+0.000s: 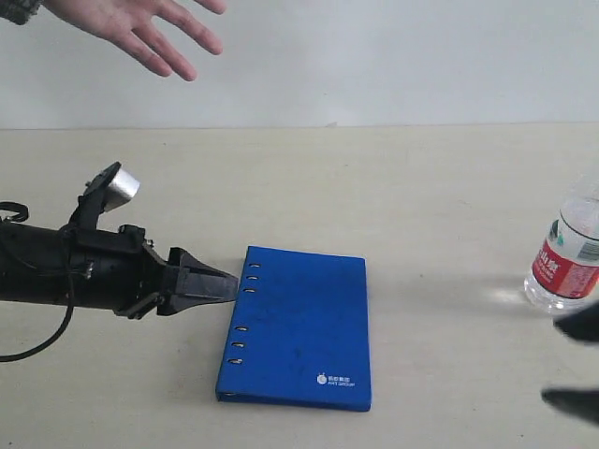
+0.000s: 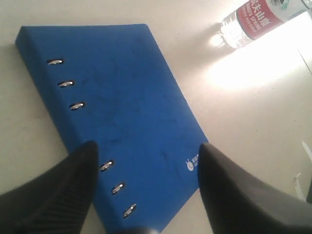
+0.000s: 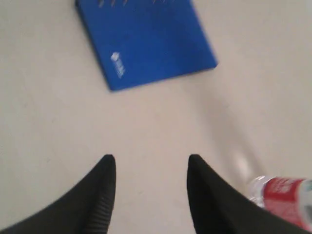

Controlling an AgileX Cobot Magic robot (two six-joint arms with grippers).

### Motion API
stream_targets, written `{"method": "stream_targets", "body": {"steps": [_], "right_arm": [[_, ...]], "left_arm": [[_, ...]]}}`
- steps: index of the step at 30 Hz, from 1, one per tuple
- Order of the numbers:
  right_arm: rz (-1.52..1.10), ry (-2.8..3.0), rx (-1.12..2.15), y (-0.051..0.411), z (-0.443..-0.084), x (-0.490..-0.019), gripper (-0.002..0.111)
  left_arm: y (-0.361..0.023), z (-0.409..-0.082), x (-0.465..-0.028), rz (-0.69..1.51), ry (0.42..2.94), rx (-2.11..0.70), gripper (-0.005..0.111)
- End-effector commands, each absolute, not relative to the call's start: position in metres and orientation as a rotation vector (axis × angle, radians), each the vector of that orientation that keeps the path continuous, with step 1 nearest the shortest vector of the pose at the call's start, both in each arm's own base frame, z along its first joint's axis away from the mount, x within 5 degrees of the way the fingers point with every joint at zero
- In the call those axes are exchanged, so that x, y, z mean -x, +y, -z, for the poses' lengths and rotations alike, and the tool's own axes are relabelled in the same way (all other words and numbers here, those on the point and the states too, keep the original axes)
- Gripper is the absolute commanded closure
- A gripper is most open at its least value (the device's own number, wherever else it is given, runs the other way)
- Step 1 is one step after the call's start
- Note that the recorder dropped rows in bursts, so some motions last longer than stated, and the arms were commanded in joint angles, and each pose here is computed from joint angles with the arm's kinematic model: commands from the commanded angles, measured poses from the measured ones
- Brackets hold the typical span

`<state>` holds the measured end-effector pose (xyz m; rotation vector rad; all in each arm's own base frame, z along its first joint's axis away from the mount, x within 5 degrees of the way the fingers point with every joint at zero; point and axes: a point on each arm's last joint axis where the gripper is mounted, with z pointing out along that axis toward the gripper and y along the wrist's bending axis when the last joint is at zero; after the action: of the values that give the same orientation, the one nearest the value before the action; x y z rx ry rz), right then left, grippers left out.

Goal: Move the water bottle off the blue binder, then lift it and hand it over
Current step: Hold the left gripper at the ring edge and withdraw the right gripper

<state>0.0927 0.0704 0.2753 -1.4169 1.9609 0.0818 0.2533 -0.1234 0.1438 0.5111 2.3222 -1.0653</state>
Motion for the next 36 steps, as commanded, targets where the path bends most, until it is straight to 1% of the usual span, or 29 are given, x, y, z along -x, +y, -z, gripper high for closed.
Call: {"method": "stream_targets", "body": {"steps": [1, 2, 4, 5, 6, 9, 10, 12, 17, 20, 23, 24, 25, 27, 29, 30, 32, 36], "right_arm": [[-0.313, 2.081, 1.061, 0.071, -0.225, -0.084, 0.067], [-0.355, 2.044, 0.94, 0.072, -0.22, -0.087, 0.067], [-0.403, 1.919, 0.657, 0.071, -0.221, -0.098, 0.067], [-0.405, 1.863, 0.531, 0.068, -0.226, -0.103, 0.069], [-0.438, 1.84, 0.37, 0.064, -0.227, -0.108, 0.074], [-0.686, 1.913, -0.179, 0.054, -0.217, -0.11, 0.088], [-0.751, 1.945, -0.3, 0.053, -0.21, -0.108, 0.09], [-0.82, 2.022, -0.408, 0.052, -0.194, -0.101, 0.091], [-0.85, 2.205, -0.401, 0.053, -0.163, -0.084, 0.091], [-0.86, 2.279, -0.284, 0.058, -0.159, -0.078, 0.091], [-0.74, 2.248, -0.056, 0.057, -0.16, -0.08, 0.09], [-0.701, 2.215, -0.041, 0.055, -0.161, -0.082, 0.089], [-0.683, 2.189, -0.064, 0.053, -0.163, -0.084, 0.085], [-0.677, 2.169, -0.101, 0.051, -0.164, -0.086, 0.071], [-0.703, 2.177, -0.139, 0.052, -0.164, -0.086, 0.053], [-0.71, 2.191, -0.15, 0.052, -0.163, -0.086, 0.048], [-0.715, 2.21, -0.182, 0.053, -0.161, -0.087, 0.048], [-0.693, 2.209, -0.201, 0.063, -0.178, -0.106, 0.062]], "left_arm": [[-0.125, -0.148, -0.254, 1.071, 2.297, -0.528, 0.051], [-0.125, -0.148, -0.254, 1.071, 2.297, -0.528, 0.051], [-0.125, -0.148, -0.254, 1.071, 2.297, -0.528, 0.051], [-0.125, -0.148, -0.254, 1.071, 2.297, -0.528, 0.051], [-0.125, -0.148, -0.254, 1.071, 2.297, -0.528, 0.051], [-0.125, -0.148, -0.254, 1.073, 2.299, -0.525, 0.051], [-0.125, -0.148, -0.254, 1.073, 2.299, -0.525, 0.051], [-0.125, -0.148, -0.254, 1.073, 2.299, -0.525, 0.051], [-0.125, -0.148, -0.254, 1.073, 2.299, -0.525, 0.051], [-0.125, -0.148, -0.254, 1.073, 2.299, -0.525, 0.051], [-0.125, -0.148, -0.254, 1.073, 2.299, -0.525, 0.051], [-0.125, -0.148, -0.254, 1.073, 2.299, -0.525, 0.051], [-0.125, -0.148, -0.254, 1.073, 2.299, -0.525, 0.051], [-0.125, -0.148, -0.254, 1.073, 2.299, -0.525, 0.051], [-0.125, -0.148, -0.254, 1.073, 2.299, -0.525, 0.051], [-0.125, -0.148, -0.254, 1.073, 2.299, -0.525, 0.051], [-0.125, -0.148, -0.254, 1.071, 2.298, -0.528, 0.051], [-0.125, -0.148, -0.254, 1.071, 2.298, -0.528, 0.051]]}}
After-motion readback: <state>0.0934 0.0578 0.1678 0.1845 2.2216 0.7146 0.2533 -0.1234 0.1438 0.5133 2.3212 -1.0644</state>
